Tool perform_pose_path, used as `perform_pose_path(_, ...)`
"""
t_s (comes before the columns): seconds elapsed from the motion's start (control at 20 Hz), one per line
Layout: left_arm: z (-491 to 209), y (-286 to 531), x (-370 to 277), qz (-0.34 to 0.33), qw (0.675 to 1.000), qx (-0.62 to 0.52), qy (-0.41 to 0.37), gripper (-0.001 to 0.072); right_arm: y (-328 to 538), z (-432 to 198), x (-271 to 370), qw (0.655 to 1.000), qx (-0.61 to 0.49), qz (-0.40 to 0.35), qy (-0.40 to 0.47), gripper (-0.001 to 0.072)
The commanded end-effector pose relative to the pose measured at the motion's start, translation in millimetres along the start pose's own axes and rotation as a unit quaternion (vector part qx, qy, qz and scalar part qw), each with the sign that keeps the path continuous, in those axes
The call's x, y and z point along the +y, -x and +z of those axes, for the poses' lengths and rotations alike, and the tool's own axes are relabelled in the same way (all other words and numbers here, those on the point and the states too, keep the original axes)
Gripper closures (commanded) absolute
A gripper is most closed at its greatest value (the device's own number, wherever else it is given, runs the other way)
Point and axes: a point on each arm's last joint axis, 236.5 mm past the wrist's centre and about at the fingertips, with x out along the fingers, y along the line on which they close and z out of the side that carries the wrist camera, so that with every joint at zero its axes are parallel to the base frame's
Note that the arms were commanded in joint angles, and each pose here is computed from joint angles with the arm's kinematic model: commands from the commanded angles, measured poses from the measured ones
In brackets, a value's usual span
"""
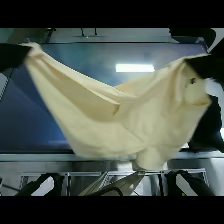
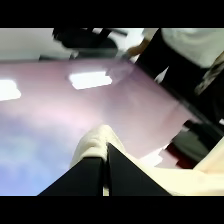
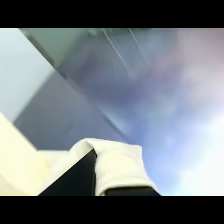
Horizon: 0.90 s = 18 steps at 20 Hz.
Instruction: Fold the shirts.
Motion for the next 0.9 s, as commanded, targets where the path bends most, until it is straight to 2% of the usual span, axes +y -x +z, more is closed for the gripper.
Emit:
perform_pose_path(0.0, -110.5, -119.7, 98.1, 0.089, 0.983, 0.155, -0.029, 0.0692, -94.0, -98.2, -126.0, 0.989, 0.092, -0.091, -0.079, 0.0692)
perform_pose_path(0.2, -214.5, -189.6, 183.5, 0.096, 0.962, 0.252, 0.036, 0.0692, -158.3, -168.7, -231.8, 0.97, 0.125, -0.129, -0.162, 0.069)
perform_pose_path(0.25, -224.3, -196.1, 191.7, 0.087, 0.959, 0.266, 0.054, 0.0691, -166.6, -173.7, -243.8, 0.967, 0.124, -0.127, -0.182, 0.061)
perform_pose_path(0.3, -226.7, -198.6, 198.4, 0.083, 0.955, 0.274, 0.077, 0.0685, -171.1, -173.2, -252.5, 0.965, 0.121, -0.122, -0.196, 0.0372)
perform_pose_path(0.35, -223.4, -195.9, 203.5, 0.079, 0.952, 0.28, 0.094, 0.0355, -172.1, -167.7, -255.4, 0.966, 0.121, -0.115, -0.197, 0.0277)
perform_pose_path(0.4, -215.3, -188.3, 207.0, 0.075, 0.95, 0.284, 0.109, 0.003, -167.8, -158.5, -256.5, 0.968, 0.121, -0.11, -0.189, 0.0277)
perform_pose_path(0.5, -195.6, -162.1, 208.6, 0.066, 0.944, 0.295, 0.13, 0.004, -145.1, -134.2, -256.8, 0.973, 0.127, -0.102, -0.162, 0.0278)
perform_pose_path(0.6, -191.4, -124.8, 209.9, 0.063, 0.928, 0.327, 0.165, 0.0041, -107.5, -117.8, -261.4, 0.97, 0.133, -0.11, -0.172, 0.0277)
perform_pose_path(0.85, -264.0, -46.9, 191.4, 0.036, 0.834, 0.44, 0.331, 0.0041, -22.4, -135.7, -280.1, 0.944, 0.18, -0.141, -0.237, 0.0278)
